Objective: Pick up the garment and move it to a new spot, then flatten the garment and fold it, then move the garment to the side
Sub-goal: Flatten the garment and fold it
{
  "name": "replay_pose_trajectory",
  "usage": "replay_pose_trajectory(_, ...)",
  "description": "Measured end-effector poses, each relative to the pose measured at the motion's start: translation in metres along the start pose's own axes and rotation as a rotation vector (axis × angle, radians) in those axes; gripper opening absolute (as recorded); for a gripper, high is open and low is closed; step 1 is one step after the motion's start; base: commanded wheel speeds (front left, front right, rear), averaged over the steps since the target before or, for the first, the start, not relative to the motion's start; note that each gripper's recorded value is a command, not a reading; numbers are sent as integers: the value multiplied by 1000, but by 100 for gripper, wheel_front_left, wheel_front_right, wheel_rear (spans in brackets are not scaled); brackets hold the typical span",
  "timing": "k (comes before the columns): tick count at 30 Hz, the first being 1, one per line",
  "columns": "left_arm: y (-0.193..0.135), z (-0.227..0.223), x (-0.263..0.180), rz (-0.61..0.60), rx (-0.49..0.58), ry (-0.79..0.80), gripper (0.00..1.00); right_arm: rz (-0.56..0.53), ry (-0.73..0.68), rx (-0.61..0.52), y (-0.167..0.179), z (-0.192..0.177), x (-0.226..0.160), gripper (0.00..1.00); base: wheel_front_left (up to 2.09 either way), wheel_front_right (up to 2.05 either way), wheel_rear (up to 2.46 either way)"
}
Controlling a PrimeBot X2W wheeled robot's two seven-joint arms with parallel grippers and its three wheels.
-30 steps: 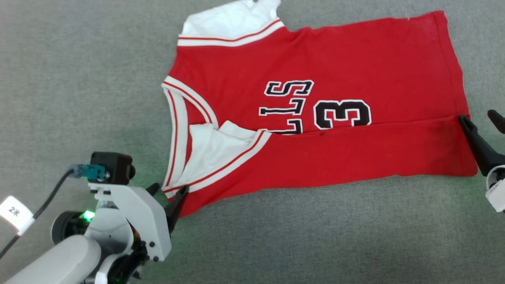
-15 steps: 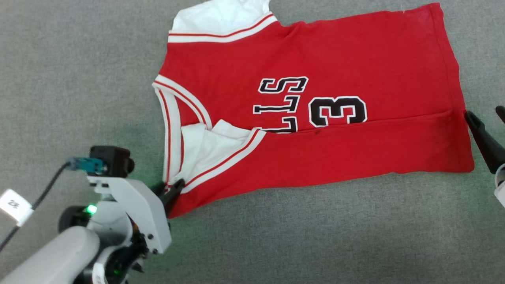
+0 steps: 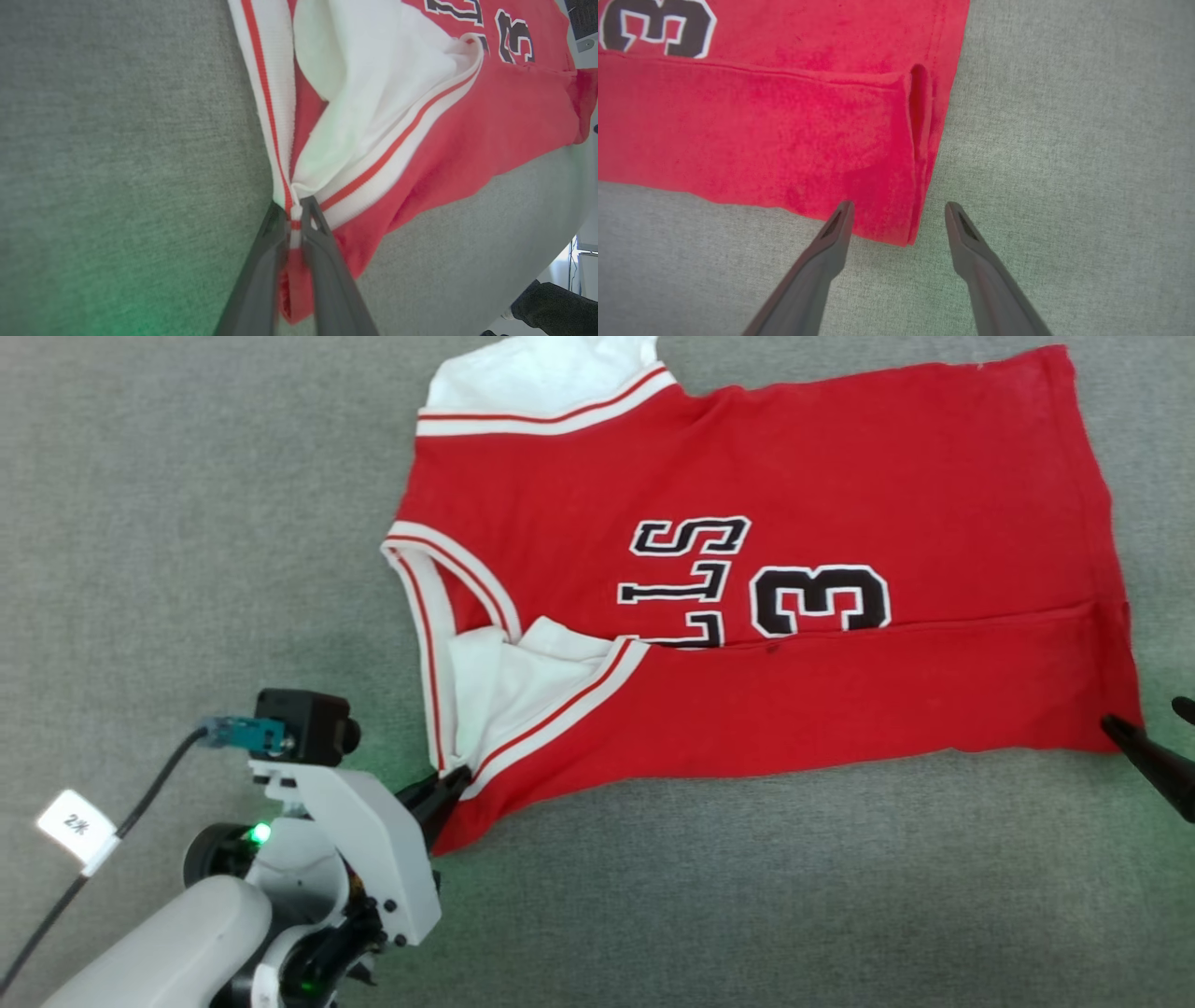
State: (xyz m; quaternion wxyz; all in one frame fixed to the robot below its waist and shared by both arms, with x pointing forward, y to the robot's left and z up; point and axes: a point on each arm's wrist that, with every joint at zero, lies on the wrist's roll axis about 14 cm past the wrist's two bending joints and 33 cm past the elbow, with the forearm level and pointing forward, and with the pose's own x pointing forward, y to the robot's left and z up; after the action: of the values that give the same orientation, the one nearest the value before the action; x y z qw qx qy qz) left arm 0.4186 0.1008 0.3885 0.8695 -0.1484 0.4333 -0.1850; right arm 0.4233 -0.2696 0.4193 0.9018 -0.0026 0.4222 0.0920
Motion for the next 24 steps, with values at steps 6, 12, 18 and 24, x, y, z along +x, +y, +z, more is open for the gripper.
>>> replay_pose_trajectory(6,1,0,1,-1,-6,-13,0,-11,82,10,-2,-10,19,100,0,0,0)
replay_pose_trajectory(12,4,-1,2,3,-10,-18,0,-9,125,16,-3,-15,33,13,0,0,0)
replay_pose_trajectory(18,3,0,1,-6,-19,-26,0,1,104,21,-1,-11,37,0,0,0,0)
replay_pose_trajectory(24,-1,-3,-11,-24,-57,-37,0,11,82,33,1,-10,29,0,0,0,0)
